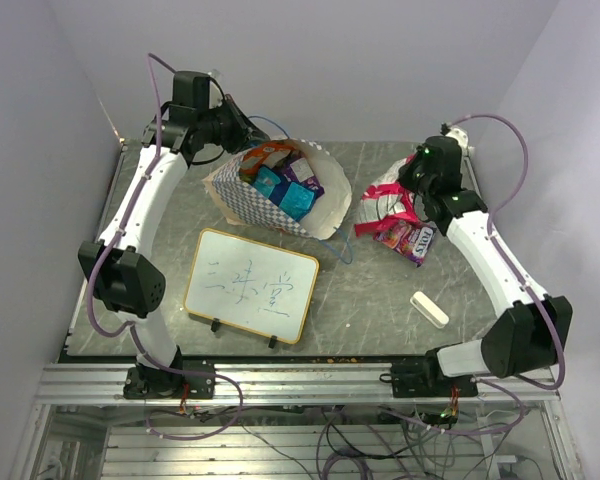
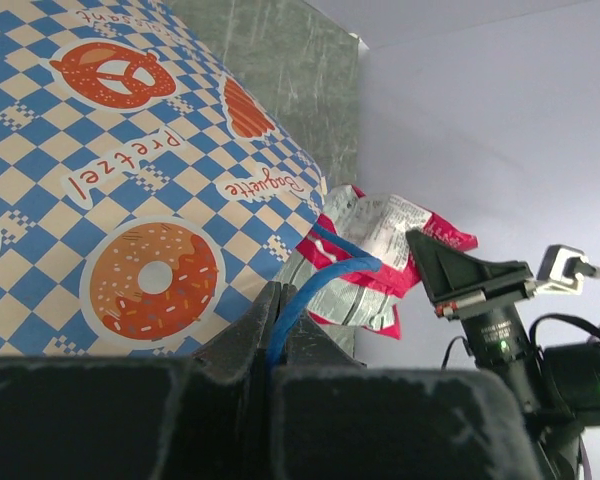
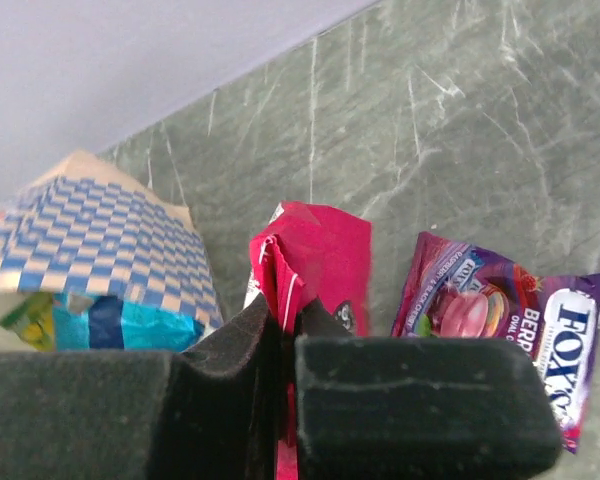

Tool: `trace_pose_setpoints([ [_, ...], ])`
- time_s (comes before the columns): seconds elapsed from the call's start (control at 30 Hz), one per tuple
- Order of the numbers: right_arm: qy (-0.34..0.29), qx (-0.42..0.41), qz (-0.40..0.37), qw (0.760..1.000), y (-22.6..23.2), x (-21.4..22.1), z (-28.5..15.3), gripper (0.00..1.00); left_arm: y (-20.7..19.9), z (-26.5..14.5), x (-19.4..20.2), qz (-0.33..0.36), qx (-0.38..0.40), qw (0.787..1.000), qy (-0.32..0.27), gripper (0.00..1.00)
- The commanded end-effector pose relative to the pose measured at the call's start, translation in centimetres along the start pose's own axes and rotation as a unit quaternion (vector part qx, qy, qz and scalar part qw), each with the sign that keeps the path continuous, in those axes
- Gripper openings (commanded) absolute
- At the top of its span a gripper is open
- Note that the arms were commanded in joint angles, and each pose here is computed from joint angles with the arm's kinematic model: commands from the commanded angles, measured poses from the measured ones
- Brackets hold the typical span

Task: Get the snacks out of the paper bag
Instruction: Place the snack at the center of the board.

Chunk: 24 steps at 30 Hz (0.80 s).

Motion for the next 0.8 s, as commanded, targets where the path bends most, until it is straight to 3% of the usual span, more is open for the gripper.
trace_pose_setpoints([
  [0.0,-0.014,-0.026,0.114,0.993,-1.6,-0.6,2.6,0.00,-1.2,-1.1,-0.2,0.011,0.014,1.000,0.001,0.07],
  [0.2,0.050,0.038,0.155,0.986,-10.0,6.9,4.7,0.00,-1.1,-1.4,0.2,0.007,0.017,1.000,0.008,0.07],
  [0.43,0.120,0.113,0.102,0.981,-16.9,11.7,5.0,0.00,-0.7,-1.4,0.5,0.006,0.011,1.000,0.010,0.07],
  [0.6,0.144,0.125,0.043,0.981,-18.1,12.4,5.7,0.00,-0.6,-1.0,0.4,0.001,0.012,1.000,0.012,0.07],
  [0.77,0.144,0.100,0.041,0.984,-17.4,11.4,6.6,0.00,-0.5,-0.8,0.4,-0.002,0.009,1.000,0.016,0.07],
])
Point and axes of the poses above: each gripper's point midway between its finger pads, its own z axis out along the fingers, its own y axis along the line the jaws close on, x = y × z, the point moved 5 cm from there along -z, back along the fingers, and after that the axes turned 7 degrees about -z, right-handed, at the moved point
